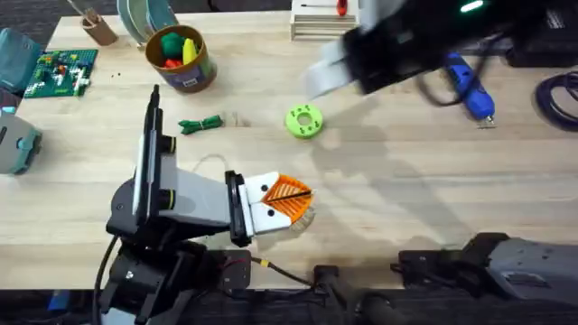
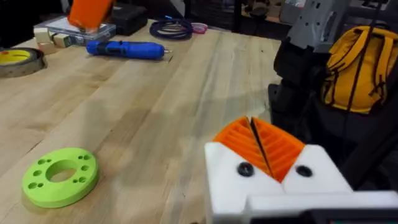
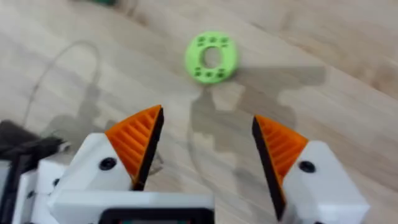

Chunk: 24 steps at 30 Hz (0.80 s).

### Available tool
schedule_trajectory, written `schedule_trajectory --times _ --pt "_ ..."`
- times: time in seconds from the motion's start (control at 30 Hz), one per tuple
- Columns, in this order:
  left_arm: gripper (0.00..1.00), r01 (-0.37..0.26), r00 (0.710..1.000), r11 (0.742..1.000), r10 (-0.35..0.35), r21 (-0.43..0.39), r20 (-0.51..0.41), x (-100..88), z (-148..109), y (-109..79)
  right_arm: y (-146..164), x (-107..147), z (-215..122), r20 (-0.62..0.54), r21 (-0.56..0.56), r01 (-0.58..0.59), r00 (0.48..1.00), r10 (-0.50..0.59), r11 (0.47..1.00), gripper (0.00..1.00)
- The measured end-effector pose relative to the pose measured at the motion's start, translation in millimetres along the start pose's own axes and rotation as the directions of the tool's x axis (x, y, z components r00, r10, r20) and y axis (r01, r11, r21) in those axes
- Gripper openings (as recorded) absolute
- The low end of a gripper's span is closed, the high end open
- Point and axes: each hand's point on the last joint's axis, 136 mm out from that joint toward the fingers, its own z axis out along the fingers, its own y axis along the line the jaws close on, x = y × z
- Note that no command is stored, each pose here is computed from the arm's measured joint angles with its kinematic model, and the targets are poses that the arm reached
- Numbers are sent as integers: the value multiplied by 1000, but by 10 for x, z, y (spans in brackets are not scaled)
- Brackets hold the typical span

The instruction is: Pick up the gripper from the table and insert it into the empty holder that is missing its gripper. Then pick up a screw, insert it into the mounting hole, and use the screwdriver to tighten it. Finally, clean up the table by picking up the vegetable and placing it into the bucket.

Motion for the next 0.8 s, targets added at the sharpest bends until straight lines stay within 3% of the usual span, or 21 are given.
schedule_trajectory --times 0.17,0.2,0.23,0.47,0.63,0.8 --pt "4 0 1000 1000 0 0 0 0 0 0 -655 65 -555 104 119 -123 988 111 985 917" --pt "4 0 1000 1000 0 0 0 0 0 0 -770 129 -661 112 142 -140 986 124 980 917" --pt "4 0 1000 1000 0 0 0 0 0 0 -1077 321 -867 110 211 -184 980 164 960 917" --pt "4 0 1000 1000 0 0 0 0 0 0 -1748 523 -986 97 344 -290 957 273 893 917" --pt "4 -1 1000 1000 1 -4 1 -2 0 7 -2195 575 -1125 168 415 -396 918 359 819 919" --pt "4 -1 1000 1000 1 -5 1 -2 0 8 -2398 644 -1212 201 447 -449 893 402 774 919"
